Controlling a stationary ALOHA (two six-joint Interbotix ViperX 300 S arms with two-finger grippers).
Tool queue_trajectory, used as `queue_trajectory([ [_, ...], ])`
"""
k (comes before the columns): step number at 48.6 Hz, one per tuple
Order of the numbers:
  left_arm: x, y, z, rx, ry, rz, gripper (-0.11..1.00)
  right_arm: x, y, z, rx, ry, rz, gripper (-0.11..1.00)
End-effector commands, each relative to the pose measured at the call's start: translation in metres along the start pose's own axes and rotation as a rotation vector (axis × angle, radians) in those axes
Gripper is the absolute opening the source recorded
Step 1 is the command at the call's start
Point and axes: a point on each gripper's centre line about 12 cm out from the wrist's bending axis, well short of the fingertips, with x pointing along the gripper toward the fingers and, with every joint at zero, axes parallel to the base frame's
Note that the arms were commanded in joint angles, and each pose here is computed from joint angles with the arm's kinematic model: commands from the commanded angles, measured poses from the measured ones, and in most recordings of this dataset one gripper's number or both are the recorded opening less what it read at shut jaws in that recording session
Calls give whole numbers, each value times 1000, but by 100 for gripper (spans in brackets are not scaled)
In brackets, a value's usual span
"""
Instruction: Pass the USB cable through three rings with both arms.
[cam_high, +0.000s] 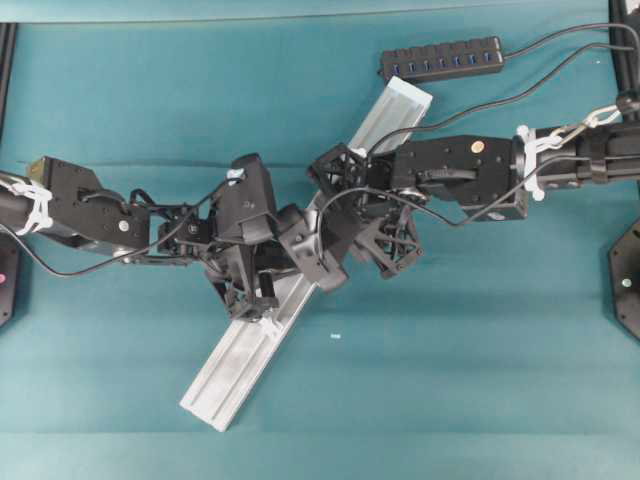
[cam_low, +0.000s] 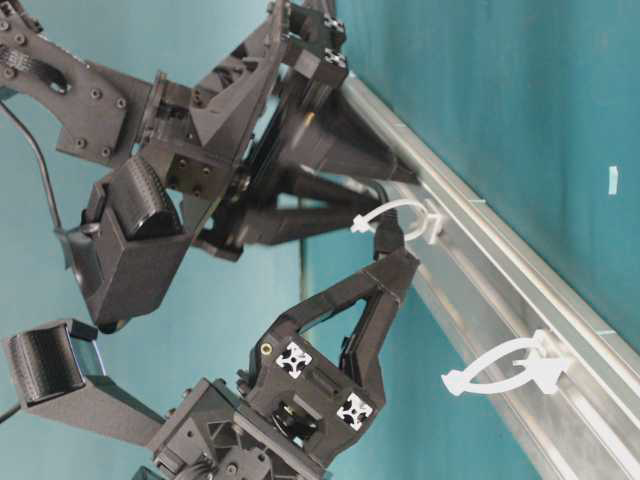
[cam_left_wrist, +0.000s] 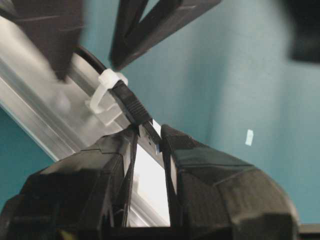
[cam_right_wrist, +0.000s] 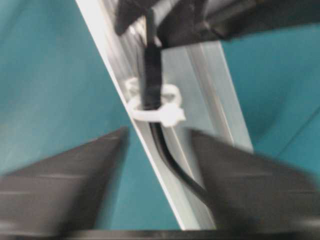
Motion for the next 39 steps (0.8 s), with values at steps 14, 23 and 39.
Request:
queue_trajectory([
  [14, -11, -13, 7, -26, 3, -25, 17, -27, -5, 3, 90, -47, -42, 90],
  [23, -18, -15, 3, -61, 30, -23, 15, -32, 1, -3, 107, -44, -41, 90],
  [39, -29, -32, -15, -93, 78, -56, 14, -56, -4, -31, 204, -51, -77, 90],
])
